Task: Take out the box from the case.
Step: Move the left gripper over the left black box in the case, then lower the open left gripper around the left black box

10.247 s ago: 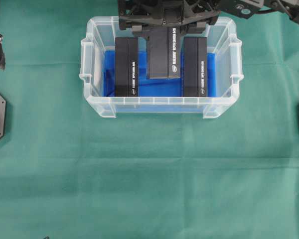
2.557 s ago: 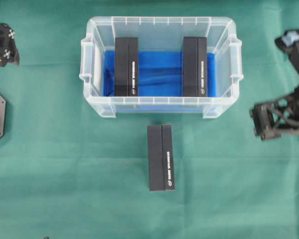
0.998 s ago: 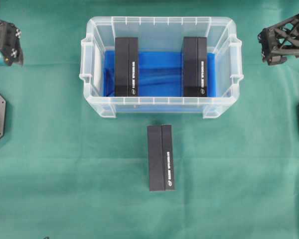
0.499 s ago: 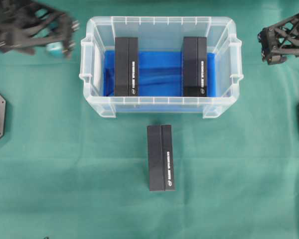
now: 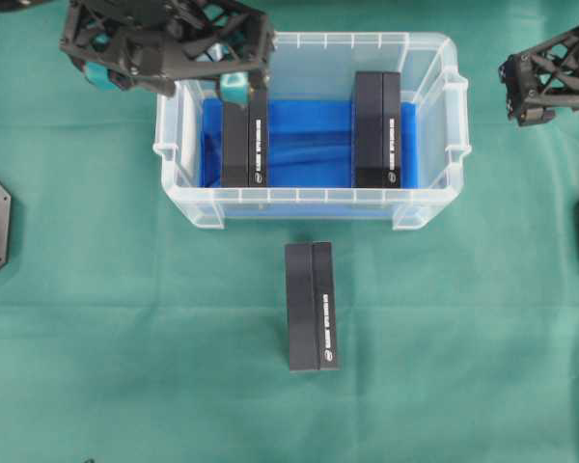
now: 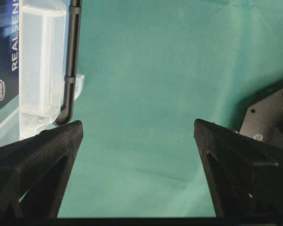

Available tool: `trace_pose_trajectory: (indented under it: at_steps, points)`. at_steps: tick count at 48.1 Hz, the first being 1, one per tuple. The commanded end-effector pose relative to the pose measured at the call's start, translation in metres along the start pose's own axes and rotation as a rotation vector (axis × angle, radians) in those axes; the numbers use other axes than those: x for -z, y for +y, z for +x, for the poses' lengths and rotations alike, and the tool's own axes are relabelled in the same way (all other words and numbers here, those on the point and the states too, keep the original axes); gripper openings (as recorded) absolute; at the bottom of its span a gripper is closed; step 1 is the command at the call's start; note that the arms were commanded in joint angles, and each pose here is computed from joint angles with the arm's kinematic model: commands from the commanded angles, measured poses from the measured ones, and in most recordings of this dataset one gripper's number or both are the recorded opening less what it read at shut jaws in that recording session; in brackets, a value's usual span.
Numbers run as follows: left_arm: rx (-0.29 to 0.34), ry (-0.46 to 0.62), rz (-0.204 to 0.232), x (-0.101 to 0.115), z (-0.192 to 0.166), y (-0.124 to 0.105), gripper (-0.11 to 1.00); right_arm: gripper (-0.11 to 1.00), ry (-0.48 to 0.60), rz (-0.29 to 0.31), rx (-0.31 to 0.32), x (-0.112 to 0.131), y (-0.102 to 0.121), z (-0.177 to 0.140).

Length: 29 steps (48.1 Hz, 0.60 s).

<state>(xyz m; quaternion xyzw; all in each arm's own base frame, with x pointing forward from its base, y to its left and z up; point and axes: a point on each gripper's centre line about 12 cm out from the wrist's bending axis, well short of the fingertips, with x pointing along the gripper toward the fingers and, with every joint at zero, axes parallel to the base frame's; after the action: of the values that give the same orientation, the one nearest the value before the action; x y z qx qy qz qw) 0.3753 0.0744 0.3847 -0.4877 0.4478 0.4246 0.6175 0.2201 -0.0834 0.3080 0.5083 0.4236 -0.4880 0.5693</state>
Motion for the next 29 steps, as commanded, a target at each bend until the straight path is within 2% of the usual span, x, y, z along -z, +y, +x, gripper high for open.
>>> trace_pose_trajectory:
  at_steps: [1, 14, 29]
  points:
    - [0.030, -0.013, -0.001, -0.001, -0.014, -0.005, 0.98, 0.94, -0.009, 0.001, -0.021, -0.001, 0.000, -0.006]
    - [0.017, -0.005, 0.003, -0.003, -0.008, -0.021, 0.98, 0.94, -0.013, -0.003, -0.020, -0.002, 0.000, -0.005]
    - [-0.001, 0.001, 0.004, -0.003, 0.000, -0.023, 0.98, 0.94, -0.014, -0.004, -0.020, -0.002, 0.000, -0.006]
